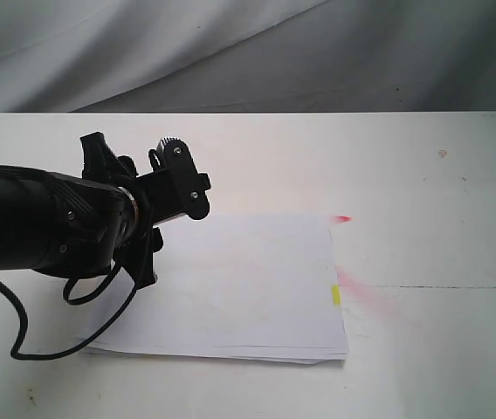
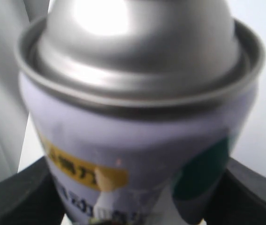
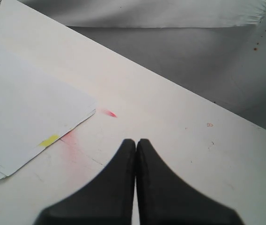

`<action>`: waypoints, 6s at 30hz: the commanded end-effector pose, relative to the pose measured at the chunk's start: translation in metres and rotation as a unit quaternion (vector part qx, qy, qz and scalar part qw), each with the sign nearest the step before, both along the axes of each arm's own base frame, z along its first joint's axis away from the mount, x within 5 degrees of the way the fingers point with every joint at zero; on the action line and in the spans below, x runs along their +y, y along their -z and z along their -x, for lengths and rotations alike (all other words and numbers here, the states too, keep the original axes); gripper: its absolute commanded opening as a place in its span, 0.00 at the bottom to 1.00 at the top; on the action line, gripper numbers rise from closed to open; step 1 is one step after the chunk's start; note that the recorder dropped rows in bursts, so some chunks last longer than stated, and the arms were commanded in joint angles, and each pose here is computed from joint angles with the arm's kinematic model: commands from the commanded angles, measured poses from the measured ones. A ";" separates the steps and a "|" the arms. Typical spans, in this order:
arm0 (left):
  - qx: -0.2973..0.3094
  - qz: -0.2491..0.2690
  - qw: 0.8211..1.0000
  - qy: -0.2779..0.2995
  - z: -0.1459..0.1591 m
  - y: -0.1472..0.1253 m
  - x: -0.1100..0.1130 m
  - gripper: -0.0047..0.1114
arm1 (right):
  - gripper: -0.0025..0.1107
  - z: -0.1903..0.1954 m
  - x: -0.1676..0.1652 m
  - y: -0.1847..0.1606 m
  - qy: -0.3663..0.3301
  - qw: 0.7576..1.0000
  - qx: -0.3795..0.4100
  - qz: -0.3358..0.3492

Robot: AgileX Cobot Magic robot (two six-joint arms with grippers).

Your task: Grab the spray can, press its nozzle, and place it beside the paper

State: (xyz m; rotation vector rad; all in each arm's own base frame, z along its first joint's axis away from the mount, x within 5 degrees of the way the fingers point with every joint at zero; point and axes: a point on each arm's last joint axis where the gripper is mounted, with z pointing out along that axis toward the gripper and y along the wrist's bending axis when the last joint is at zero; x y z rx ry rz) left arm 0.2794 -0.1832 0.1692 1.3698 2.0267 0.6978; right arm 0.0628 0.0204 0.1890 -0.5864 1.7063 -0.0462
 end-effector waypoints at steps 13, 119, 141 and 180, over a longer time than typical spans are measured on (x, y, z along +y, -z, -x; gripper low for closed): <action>-0.013 -0.003 1.000 0.001 0.000 -0.004 -0.001 0.04 | 0.02 -0.003 -0.005 -0.019 0.046 0.987 -0.075 -0.136; -0.009 0.012 1.000 -0.015 0.000 -0.004 -0.001 0.04 | 0.02 -0.308 0.222 -0.010 -0.397 0.790 0.442 -0.154; -0.009 0.012 1.000 -0.015 0.000 -0.004 -0.001 0.04 | 0.02 -0.309 0.222 -0.011 -0.394 0.790 0.439 -0.166; -0.010 0.022 0.999 -0.024 0.000 -0.004 -0.001 0.04 | 0.02 -0.320 0.154 -0.044 -0.355 0.810 0.435 -0.170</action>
